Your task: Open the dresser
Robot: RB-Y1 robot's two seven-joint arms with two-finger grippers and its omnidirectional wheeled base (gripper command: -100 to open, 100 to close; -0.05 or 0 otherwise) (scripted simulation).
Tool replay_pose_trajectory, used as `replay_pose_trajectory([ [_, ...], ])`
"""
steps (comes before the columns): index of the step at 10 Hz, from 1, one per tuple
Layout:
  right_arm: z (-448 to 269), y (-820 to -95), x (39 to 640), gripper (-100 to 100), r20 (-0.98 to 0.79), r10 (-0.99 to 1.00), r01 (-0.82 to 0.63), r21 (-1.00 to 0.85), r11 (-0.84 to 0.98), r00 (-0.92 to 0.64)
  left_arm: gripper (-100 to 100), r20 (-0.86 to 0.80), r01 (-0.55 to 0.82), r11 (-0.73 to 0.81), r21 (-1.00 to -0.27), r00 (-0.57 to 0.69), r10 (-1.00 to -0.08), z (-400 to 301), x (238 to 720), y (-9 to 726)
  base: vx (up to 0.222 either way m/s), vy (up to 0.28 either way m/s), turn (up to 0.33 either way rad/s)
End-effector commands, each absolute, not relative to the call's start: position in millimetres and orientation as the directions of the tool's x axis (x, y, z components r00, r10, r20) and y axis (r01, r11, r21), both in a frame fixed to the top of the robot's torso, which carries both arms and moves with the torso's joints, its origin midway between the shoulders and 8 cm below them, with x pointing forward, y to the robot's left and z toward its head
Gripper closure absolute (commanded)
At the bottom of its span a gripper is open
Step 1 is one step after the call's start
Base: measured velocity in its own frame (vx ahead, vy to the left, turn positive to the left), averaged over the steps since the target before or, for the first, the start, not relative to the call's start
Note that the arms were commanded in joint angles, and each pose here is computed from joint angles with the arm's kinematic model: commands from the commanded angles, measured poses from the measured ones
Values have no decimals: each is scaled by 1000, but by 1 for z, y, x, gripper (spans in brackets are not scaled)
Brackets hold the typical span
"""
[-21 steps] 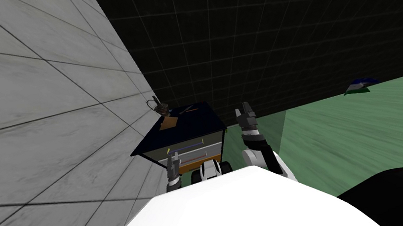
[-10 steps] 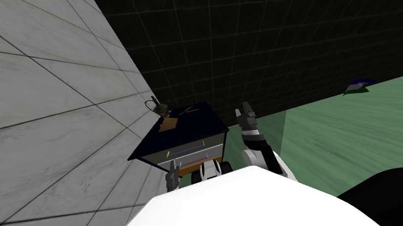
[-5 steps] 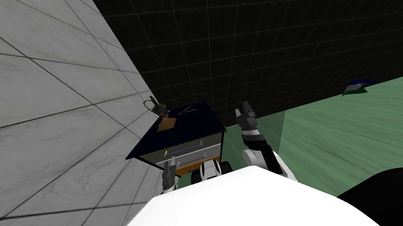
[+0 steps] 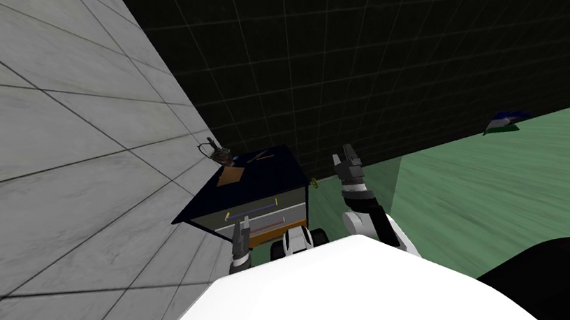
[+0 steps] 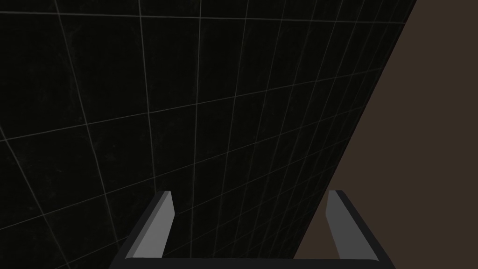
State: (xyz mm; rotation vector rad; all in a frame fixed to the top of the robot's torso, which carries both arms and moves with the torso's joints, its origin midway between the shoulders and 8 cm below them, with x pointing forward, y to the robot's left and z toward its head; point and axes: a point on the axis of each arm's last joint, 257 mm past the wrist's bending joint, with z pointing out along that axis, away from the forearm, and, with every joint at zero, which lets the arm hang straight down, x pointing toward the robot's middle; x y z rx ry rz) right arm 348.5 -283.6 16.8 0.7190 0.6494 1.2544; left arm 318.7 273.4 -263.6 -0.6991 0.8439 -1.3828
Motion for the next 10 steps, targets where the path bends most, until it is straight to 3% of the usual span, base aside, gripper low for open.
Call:
replay_pose_trajectory([
  [1, 17, -284, 348, 0, -46, 980, -603, 782, 156, 195, -100, -52, 545, 47, -837, 6, -999, -262, 324, 261, -14, -26, 0],
  [10, 17, -284, 348, 0, -46, 980, -603, 782, 156, 195, -100, -23, 548, 23, -836, 7, -1000, -242, 369, 255, -22, -7, 8],
])
